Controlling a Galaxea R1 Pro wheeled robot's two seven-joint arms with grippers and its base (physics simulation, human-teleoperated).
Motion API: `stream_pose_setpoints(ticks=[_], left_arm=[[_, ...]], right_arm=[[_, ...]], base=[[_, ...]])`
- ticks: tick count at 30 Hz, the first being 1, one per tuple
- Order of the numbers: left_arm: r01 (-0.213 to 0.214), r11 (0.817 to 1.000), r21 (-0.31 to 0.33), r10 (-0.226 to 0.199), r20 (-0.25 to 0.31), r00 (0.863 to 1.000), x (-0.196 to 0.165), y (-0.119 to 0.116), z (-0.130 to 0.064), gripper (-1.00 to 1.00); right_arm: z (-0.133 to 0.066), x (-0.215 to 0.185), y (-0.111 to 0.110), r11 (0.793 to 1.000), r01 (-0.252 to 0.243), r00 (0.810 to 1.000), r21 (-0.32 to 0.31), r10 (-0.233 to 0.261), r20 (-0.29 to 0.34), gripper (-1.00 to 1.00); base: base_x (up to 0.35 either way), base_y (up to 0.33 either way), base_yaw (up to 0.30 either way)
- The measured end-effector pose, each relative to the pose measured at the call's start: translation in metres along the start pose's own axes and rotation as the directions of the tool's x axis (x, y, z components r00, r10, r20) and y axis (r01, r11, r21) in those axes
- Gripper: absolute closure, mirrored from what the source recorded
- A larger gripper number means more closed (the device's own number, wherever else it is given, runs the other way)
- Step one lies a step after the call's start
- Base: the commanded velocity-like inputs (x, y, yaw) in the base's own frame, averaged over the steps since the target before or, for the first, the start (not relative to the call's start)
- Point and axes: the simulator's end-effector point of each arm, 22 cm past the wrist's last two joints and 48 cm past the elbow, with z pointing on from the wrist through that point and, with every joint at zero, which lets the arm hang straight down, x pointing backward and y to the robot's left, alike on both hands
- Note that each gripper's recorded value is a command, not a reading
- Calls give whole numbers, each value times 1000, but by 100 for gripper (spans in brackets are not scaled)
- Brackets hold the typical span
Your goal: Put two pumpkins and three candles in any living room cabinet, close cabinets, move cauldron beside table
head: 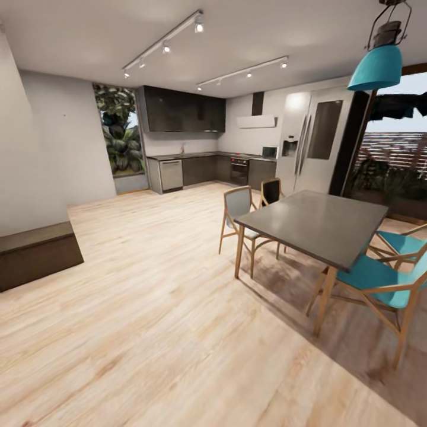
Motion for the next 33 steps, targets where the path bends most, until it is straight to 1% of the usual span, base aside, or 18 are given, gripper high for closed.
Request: stream_pose_setpoints(ticks=[4, 8, 11, 18, 25, 33], left_arm=[[1, 1000, 0, -1, 0, 1000, 0, 0, 0, -100], [7, 1000, -1, -7, 41, 999, -8, 0, 0, -100], [8, 1000, -1, -7, 54, 999, -11, 0, 0, -100], [11, 1000, -1, -11, 55, 998, -11, 0, 0, -100], [12, 1000, 0, -12, 53, 999, -10, -1, -1, -100], [13, 1000, 0, -13, 50, 999, -9, -1, -1, -100]], right_arm=[[0, 1, 1, 1000, 0, 1000, -1, 0, -1, -100], [0, 1, 1, 1000, 1, 1000, -1, -1, -3, -100], [0, 1, 1, 1000, 1, 1000, -2, -1, -4, -100], [0, 2, 2, 1000, 16, 1000, -4, -16, -6, -100], [0, 3, 6, 1000, 17, 1000, -9, -17, -8, -100], [0, 4, 9, 1000, 17, 1000, -13, -17, -10, -100]], base=[[344, 0, 238], [344, 0, 238], [344, 0, 238], [344, 0, 238], [344, -8, 238], [339, -89, 238]])
